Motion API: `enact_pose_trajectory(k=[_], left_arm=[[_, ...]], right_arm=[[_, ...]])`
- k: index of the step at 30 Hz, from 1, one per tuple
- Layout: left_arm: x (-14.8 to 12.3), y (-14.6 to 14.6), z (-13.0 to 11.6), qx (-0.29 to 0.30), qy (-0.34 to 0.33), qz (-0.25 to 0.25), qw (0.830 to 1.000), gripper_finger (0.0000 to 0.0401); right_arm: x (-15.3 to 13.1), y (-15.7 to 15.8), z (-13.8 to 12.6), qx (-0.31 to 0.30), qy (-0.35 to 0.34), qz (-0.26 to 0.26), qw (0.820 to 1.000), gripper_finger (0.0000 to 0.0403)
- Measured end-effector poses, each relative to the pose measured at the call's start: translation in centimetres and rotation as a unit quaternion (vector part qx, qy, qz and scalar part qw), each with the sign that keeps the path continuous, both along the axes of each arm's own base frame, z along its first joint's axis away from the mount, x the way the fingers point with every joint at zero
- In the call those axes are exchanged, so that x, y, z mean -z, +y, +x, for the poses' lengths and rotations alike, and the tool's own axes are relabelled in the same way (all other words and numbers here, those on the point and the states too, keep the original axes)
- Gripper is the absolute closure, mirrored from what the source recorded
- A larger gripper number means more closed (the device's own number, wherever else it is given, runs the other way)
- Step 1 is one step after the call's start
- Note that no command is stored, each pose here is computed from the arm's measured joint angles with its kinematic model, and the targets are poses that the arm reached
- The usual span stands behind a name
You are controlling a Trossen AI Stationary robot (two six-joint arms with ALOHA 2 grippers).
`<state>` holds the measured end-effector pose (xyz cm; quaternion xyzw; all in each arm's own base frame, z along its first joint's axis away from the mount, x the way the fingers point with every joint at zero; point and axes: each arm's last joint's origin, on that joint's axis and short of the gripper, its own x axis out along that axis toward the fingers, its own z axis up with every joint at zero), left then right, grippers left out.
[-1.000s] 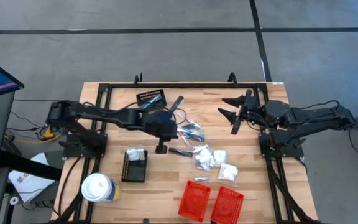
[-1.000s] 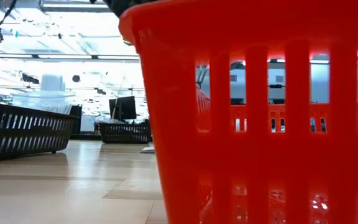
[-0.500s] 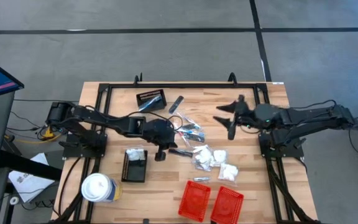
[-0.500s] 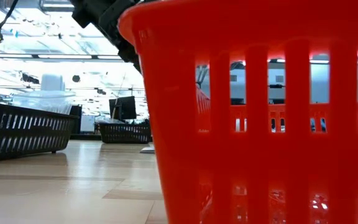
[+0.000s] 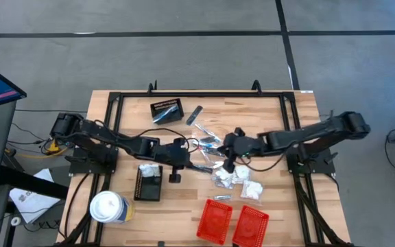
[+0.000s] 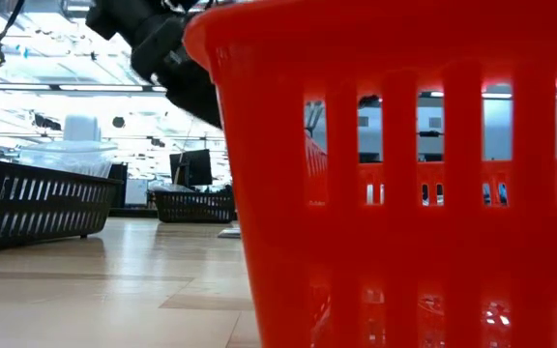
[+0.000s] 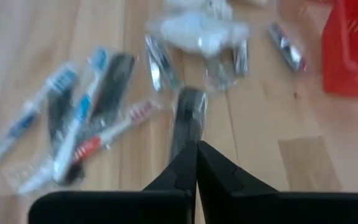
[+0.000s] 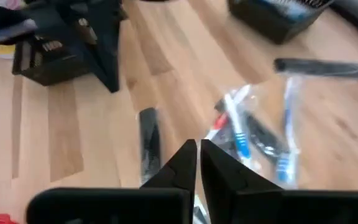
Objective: Pick & Place Travel size toiletries
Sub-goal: Put the black hair brush into the right red bin
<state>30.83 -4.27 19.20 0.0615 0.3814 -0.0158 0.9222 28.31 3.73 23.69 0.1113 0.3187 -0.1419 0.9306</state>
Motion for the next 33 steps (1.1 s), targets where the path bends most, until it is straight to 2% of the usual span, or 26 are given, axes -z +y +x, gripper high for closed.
enact_pose_trajectory(k=[7, 13, 17, 25, 33], left_arm=[[4.8, -0.6, 0.2, 0.011, 0.074, -0.016, 0.997, 0.0401], [7.2, -1.5, 1.2, 0.03, 0.069, -0.01, 0.997, 0.0401], [7.3, -1.5, 1.4, 0.035, 0.066, -0.006, 0.997, 0.0401], [7.0, -1.4, 1.8, 0.039, 0.054, 0.0, 0.998, 0.0401], [7.0, -1.0, 2.0, 0.033, 0.053, 0.001, 0.998, 0.0401]], right_arm=[[1.6, 0.1, 4.9, -0.061, 0.044, 0.068, 0.995, 0.0397], [3.9, -1.2, 7.4, -0.041, 0.129, 0.074, 0.988, 0.0401], [4.8, -2.4, 8.2, -0.023, 0.147, 0.077, 0.986, 0.04], [8.0, -3.1, 9.0, -0.036, 0.191, 0.119, 0.974, 0.0402], [8.4, -3.0, 9.0, -0.035, 0.199, 0.12, 0.972, 0.0402]])
